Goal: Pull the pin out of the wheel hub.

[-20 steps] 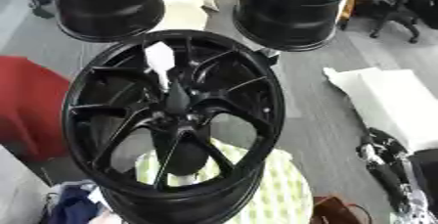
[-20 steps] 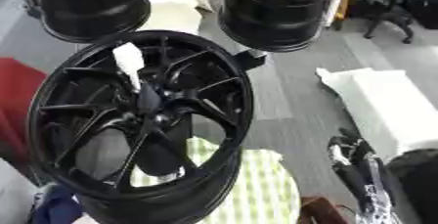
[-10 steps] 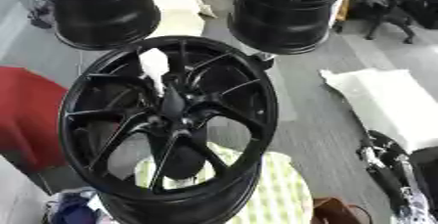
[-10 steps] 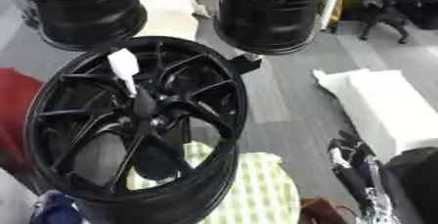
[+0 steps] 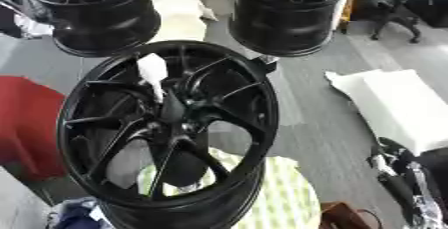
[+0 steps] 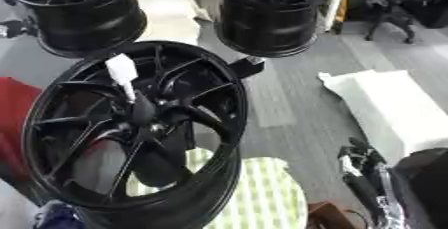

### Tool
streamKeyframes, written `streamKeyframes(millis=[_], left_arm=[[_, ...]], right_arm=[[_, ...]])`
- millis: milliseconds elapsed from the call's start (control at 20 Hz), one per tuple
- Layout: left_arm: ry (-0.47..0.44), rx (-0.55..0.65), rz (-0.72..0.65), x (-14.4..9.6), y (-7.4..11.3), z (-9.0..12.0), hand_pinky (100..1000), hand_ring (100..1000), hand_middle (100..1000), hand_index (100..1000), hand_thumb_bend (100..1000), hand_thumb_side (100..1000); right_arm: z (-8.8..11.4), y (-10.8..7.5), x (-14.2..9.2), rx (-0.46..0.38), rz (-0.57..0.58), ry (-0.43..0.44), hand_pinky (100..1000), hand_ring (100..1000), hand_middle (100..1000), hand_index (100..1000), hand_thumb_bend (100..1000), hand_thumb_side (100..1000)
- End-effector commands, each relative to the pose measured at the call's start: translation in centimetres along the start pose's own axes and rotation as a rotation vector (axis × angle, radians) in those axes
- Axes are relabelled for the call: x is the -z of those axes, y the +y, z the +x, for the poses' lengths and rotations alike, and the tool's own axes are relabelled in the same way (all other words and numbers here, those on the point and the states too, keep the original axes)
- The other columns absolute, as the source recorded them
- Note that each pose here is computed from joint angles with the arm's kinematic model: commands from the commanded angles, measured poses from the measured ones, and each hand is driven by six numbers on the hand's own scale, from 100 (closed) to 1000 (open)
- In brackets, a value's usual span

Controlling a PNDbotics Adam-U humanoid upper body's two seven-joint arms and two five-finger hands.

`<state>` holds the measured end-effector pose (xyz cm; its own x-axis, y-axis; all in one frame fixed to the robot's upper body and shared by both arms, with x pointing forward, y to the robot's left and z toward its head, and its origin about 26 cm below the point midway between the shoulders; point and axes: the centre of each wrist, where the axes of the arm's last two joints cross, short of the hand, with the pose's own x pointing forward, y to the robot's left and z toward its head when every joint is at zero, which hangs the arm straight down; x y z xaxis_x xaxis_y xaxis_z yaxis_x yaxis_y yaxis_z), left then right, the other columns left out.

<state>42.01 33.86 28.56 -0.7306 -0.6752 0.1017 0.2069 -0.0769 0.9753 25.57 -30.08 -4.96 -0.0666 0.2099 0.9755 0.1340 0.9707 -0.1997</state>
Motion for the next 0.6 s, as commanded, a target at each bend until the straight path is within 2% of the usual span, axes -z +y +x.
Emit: streamKeyframes(millis=[50,600], left_arm=[[-0.156,0.191,-0.241,0.5,0.9,0.3,817,762,764,900,327,417],[-0.226,0.238,-0.323,4.0,-0.8,0.8,844,802,827,920,334,379]], right_arm=[[0.4,-0.7,0.3,-0.023,0.004,-0.020,681,633,665,825,148,452],[0.3,-0.7,0.2,-0.022,0.008,-0.017,681,632,664,825,151,453]])
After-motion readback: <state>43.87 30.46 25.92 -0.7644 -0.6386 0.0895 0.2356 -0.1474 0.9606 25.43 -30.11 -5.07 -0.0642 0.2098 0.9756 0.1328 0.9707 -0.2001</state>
